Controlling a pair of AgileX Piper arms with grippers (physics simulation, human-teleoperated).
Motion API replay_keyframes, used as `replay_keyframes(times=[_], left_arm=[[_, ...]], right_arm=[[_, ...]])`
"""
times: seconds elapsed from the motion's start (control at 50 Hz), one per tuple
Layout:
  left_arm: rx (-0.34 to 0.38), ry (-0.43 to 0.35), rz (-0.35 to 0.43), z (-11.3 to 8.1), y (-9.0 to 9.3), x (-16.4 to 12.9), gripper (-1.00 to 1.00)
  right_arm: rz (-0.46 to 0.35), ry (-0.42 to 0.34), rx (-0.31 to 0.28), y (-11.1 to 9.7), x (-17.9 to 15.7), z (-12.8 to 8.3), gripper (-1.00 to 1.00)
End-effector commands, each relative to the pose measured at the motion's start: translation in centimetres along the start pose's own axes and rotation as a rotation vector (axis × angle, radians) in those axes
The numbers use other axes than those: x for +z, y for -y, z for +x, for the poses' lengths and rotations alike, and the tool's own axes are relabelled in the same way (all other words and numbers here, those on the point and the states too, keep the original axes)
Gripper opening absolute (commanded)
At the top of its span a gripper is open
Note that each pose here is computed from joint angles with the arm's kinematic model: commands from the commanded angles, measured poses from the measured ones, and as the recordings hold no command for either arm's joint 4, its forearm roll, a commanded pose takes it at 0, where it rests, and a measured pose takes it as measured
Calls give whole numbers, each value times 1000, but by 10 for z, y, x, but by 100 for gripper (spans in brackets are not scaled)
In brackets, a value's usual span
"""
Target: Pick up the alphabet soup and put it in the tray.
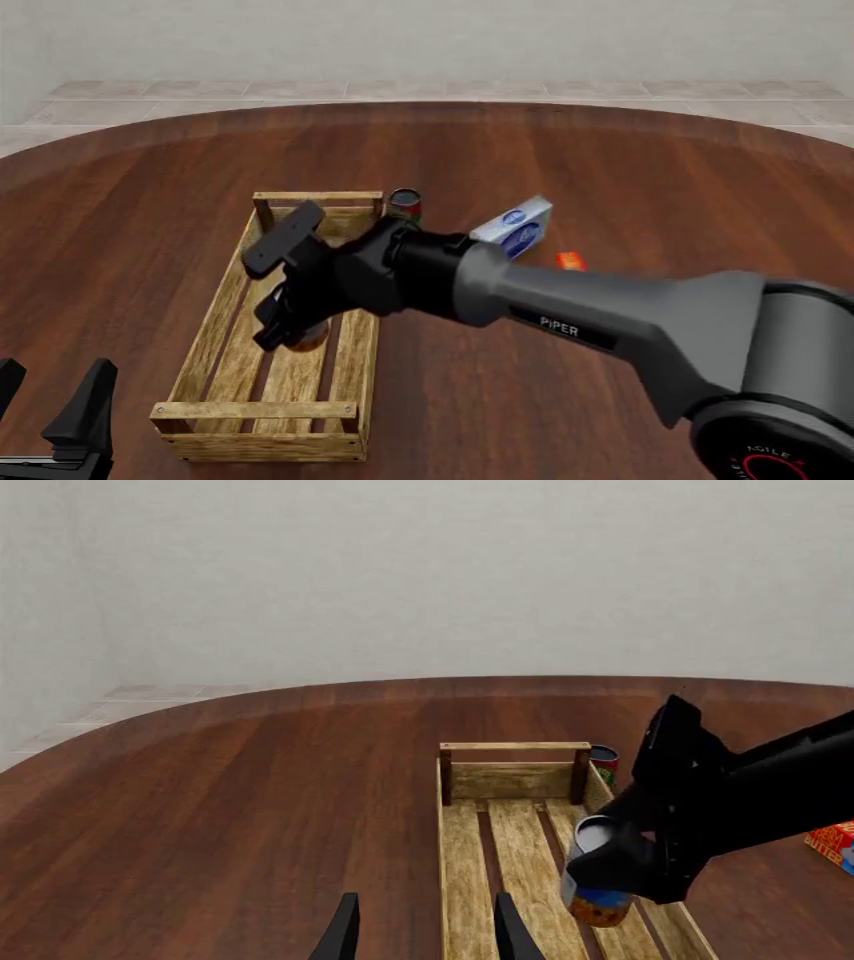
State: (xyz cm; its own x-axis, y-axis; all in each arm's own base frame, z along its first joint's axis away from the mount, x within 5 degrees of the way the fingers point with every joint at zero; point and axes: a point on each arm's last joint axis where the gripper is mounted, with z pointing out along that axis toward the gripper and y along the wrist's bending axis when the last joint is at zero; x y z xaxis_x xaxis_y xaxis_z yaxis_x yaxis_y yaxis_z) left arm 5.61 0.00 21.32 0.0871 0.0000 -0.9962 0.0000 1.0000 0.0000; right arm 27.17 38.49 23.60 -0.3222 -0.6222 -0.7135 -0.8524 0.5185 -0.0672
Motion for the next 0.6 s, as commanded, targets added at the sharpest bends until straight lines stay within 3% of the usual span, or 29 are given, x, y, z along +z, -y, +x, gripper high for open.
replay_keyframes(times=[0.02,0.6], left_arm=[[0,0,0,0,0,0,100],[0,0,0,0,0,0,100]], right_arm=[[-1,4,22,-2,4,2,-100],[-10,-11,39,-8,17,12,-100]])
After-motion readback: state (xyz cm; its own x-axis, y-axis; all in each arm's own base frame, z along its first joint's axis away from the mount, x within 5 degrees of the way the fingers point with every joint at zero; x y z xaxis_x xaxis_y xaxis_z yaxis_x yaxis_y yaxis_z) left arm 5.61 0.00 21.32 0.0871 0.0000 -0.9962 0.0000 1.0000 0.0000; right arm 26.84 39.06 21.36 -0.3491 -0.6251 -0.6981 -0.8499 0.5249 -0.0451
